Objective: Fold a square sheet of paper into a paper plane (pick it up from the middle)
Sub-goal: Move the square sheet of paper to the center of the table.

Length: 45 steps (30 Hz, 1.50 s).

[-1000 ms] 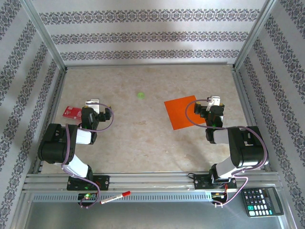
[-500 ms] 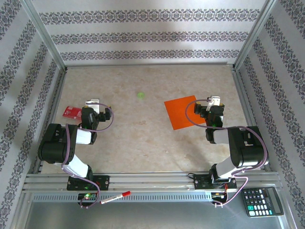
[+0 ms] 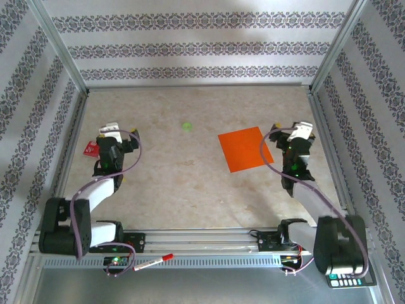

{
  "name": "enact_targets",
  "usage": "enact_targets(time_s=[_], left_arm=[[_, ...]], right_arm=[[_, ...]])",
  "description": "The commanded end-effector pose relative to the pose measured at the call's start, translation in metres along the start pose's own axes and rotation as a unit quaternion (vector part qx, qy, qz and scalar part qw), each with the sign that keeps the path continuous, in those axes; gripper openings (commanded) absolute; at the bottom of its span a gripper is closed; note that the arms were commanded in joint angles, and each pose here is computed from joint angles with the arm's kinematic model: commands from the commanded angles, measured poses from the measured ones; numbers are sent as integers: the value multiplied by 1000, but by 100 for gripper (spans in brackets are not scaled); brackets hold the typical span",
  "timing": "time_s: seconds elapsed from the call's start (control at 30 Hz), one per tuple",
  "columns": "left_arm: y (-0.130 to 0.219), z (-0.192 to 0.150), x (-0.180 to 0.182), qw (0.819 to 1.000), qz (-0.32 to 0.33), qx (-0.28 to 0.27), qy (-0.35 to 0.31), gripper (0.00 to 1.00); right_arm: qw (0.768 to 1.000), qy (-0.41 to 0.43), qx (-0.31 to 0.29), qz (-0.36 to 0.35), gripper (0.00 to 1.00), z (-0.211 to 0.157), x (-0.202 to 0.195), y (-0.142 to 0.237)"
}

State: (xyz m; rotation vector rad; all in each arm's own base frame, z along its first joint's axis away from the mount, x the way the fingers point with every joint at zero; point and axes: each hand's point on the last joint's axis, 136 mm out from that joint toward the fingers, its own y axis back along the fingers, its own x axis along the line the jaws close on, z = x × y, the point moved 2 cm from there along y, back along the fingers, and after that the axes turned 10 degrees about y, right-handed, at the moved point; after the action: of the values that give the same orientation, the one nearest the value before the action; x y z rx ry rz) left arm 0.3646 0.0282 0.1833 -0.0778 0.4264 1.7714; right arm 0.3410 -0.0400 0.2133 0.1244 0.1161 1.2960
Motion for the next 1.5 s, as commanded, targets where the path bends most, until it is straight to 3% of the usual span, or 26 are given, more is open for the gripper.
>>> enact_targets(time_s=[0.0,0.17,0.33,0.53,0.9,1.17,1.47], left_arm=[[10,-4,1,994,9,58,95,100],[17,-6,-60,963,-131,139,188,100],[20,-29,-103,952,-149,210,163,100],[15,-52,-128,948,-153,253,120,100],[12,-71,-129,940,-140,289,112,100],[10,-73,-125,941,-124,300,98,100],[13,-75,-119,943,-112,301,91,100]], right_arm=[[992,-81,83,-51,98,-20,-21,12],[973,-87,207,60,90,-47,40,20],[932,3,328,154,78,-94,119,35],[885,53,415,205,65,-125,167,17],[846,75,498,174,55,-162,163,-27],[821,129,527,177,50,-175,170,-15],[764,157,581,232,45,-188,192,20]])
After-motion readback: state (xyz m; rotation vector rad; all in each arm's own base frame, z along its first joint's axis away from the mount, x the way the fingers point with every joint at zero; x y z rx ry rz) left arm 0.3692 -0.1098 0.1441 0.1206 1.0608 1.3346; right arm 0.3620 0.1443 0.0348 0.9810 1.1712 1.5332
